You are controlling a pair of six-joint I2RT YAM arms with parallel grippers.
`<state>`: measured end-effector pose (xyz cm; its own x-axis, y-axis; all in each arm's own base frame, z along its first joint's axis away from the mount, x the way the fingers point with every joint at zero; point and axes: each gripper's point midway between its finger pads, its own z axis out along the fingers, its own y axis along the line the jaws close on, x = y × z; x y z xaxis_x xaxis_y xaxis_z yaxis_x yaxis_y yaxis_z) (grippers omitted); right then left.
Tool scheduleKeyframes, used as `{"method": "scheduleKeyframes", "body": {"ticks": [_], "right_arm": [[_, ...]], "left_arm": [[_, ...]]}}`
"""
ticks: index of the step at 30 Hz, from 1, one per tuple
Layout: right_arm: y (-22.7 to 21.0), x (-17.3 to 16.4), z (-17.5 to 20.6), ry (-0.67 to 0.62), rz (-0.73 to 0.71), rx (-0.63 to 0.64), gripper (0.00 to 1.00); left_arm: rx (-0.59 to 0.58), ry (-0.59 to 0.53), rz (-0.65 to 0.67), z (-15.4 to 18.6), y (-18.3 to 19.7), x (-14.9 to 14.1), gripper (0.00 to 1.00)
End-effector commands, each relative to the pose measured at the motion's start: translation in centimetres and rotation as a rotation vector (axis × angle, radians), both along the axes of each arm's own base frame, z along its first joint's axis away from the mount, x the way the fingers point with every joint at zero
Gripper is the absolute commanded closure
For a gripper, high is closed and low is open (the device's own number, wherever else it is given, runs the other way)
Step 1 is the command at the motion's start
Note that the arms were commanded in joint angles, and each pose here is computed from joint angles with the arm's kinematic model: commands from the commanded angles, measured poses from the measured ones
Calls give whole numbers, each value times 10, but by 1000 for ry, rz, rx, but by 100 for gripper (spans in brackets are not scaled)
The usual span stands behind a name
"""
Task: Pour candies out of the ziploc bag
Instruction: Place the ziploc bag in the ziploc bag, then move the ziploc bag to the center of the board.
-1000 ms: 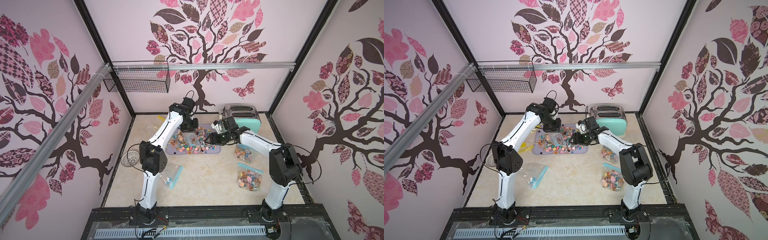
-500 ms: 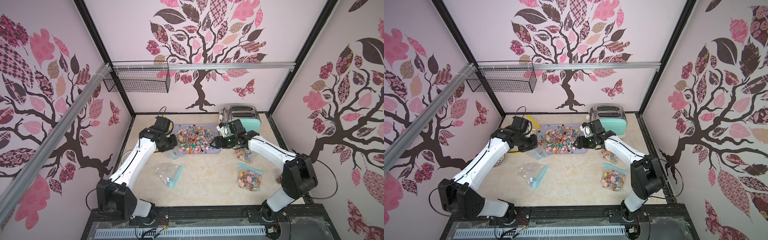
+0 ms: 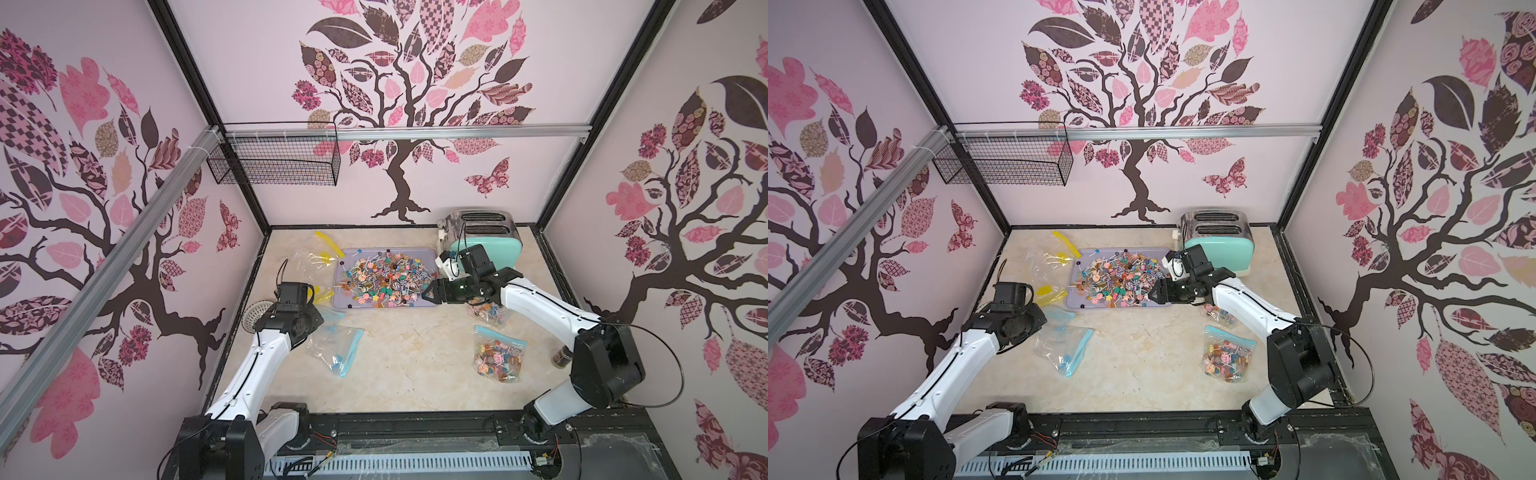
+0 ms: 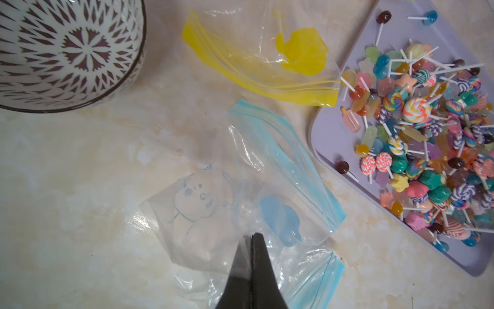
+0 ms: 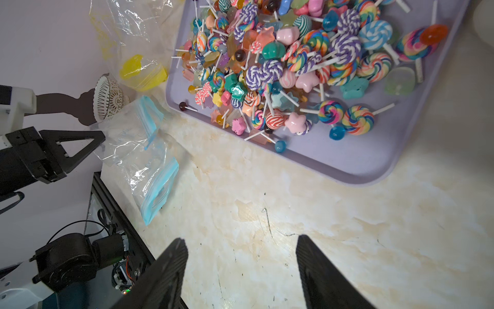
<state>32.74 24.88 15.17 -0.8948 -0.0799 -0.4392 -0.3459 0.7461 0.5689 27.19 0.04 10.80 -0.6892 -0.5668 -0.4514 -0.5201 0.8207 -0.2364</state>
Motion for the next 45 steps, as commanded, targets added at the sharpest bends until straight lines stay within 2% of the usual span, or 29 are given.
{"method": "scheduleKeyframes", "body": {"ticks": [1, 2, 4, 6, 7, 9, 15, 23, 27, 32, 36, 39, 42, 45], "right_arm": [[2, -4, -2, 6, 6, 7, 30], [0, -4, -3, 6, 0, -2, 30], [-6, -3, -8, 9, -20, -42, 28], [-19, -1, -16, 13, -61, -118, 27], [-26, 0, -19, 16, -82, -155, 27], [-44, -3, -26, 35, -130, -249, 27], [-109, -35, -47, 88, -313, -491, 23], [-140, -83, -81, 196, -431, -526, 18], [-145, -89, -81, 185, -482, -500, 16], [-167, -68, -42, 70, -581, -489, 15], [-206, -49, -4, -10, -680, -459, 14], [-226, -43, 15, -39, -726, -438, 14], [-231, -42, 24, -66, -739, -430, 14], [-229, -44, 24, -71, -739, -404, 15]], "left_arm": [[56, 25, 57, -8, 14, -5, 100], [54, 42, 59, -12, 14, -8, 100], [37, 66, 53, -18, 10, -11, 77], [11, 70, 44, -19, 6, -12, 46], [1, 70, 40, -17, 4, -13, 35], [-17, 65, 22, -8, 0, -14, 3], [-89, 26, -115, 30, -23, -16, 2], [-96, -18, -422, 80, -89, -23, 2], [-163, -23, -631, 89, -150, -34, 2], [-310, 4, -947, 75, -263, -67, 4], [-340, 28, -1197, 58, -351, -109, 7], [-325, 54, -1282, 36, -396, -123, 10], [-346, 55, -1291, 15, -428, -117, 12], [-411, 10, -1293, 2, -455, -109, 13]]}}
